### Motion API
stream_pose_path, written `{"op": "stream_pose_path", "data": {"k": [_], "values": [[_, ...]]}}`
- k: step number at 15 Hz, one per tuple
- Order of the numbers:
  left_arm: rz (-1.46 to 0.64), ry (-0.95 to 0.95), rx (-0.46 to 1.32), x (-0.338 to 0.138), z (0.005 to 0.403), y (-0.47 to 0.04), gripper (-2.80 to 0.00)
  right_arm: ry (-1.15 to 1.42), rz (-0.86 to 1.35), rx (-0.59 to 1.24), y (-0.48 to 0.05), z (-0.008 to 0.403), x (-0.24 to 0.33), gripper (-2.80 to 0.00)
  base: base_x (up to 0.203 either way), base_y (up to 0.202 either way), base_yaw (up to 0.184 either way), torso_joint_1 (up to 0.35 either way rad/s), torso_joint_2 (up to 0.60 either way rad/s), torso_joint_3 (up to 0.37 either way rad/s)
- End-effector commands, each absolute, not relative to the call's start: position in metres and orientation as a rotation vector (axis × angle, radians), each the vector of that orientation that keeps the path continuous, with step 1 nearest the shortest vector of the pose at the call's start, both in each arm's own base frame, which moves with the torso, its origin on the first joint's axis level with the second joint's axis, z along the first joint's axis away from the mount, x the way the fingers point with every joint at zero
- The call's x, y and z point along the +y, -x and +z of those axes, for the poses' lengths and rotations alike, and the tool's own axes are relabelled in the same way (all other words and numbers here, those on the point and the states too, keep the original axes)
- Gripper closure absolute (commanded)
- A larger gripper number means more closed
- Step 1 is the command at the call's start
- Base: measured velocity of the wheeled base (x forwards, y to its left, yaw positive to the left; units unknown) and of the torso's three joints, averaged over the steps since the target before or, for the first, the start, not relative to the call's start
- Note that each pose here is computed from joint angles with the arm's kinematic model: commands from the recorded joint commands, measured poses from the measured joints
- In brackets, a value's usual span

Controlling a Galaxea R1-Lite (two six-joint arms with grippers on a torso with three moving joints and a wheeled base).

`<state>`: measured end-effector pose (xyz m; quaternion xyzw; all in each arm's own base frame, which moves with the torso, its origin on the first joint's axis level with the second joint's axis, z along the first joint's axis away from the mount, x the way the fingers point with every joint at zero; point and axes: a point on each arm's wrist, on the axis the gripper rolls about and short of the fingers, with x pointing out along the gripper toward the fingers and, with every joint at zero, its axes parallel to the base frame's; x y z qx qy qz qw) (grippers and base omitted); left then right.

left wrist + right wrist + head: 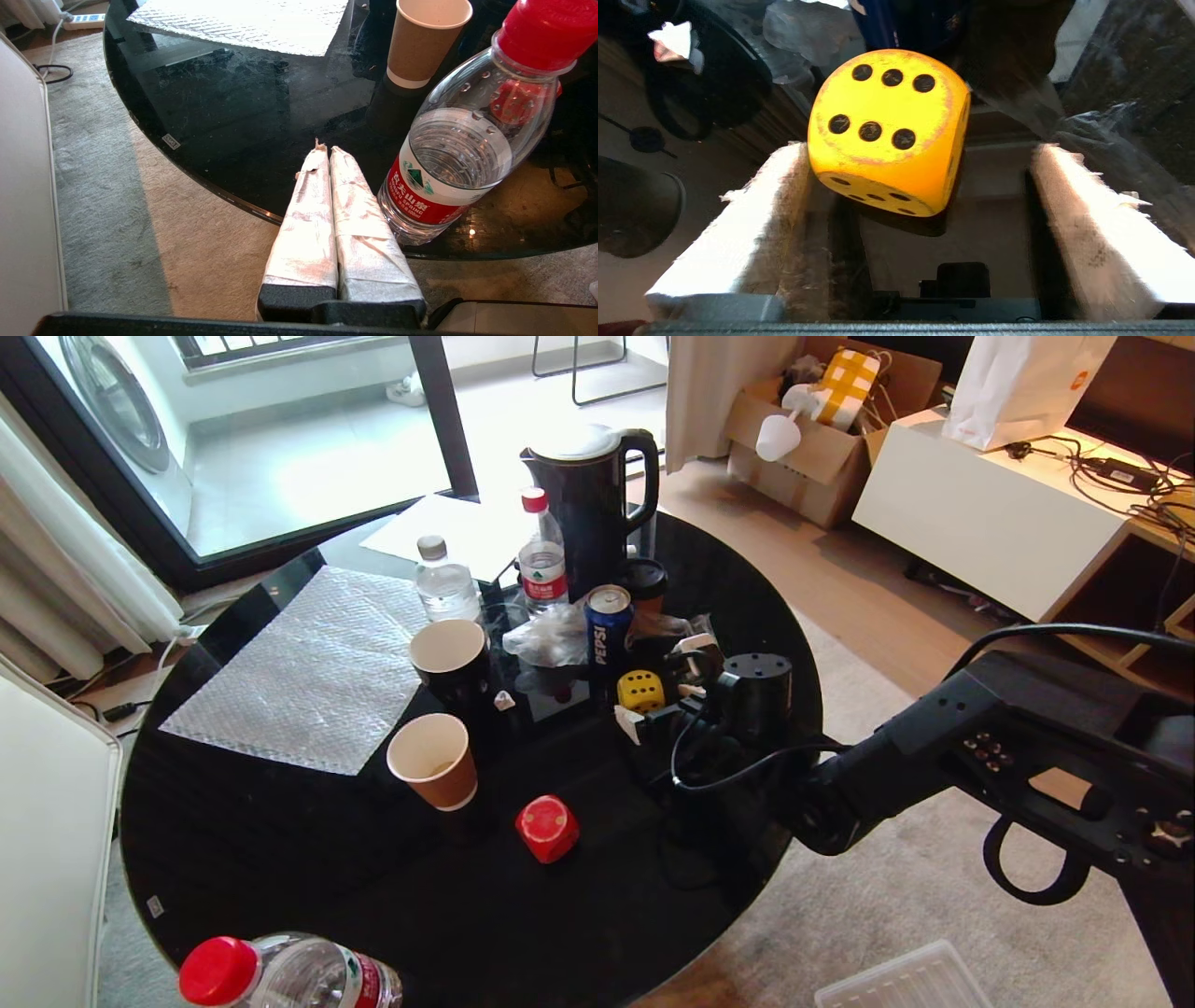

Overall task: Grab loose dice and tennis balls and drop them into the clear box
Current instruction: Pick up toys out of the box

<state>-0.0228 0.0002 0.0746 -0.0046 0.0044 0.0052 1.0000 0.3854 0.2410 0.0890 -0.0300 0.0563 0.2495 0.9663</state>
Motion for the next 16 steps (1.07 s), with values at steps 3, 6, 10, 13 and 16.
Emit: {"op": "stream_pose_path", "data": {"k": [3, 6, 10, 13, 16], "values": [[0.011, 0.011, 0.008, 0.0, 0.075, 0.023, 0.0, 0.067, 0.494, 0.079, -0.389, 0.088, 0.239, 0.0, 0.0, 0.0, 0.0, 0.0, 0.0, 0.0], [0.011, 0.01, 0.009, 0.0, 0.075, 0.023, 0.0, 0.071, 0.494, 0.081, -0.389, 0.086, 0.239, 0.0, 0.0, 0.0, 0.0, 0.0, 0.0, 0.0], [0.011, 0.011, 0.008, 0.0, 0.075, 0.023, 0.0, 0.079, 0.493, 0.092, -0.378, 0.097, 0.232, 0.0, 0.0, 0.0, 0.0, 0.0, 0.0, 0.0], [0.011, 0.011, 0.008, 0.0, 0.075, 0.023, 0.0, 0.099, 0.491, 0.16, -0.349, 0.098, 0.214, 0.0, 0.0, 0.0, 0.0, 0.0, 0.0, 0.0], [0.011, 0.009, 0.009, 0.0, 0.075, 0.023, 0.0, 0.123, 0.451, 0.216, -0.324, 0.098, 0.198, 0.0, 0.0, 0.0, 0.0, 0.0, 0.0, 0.0]]}}
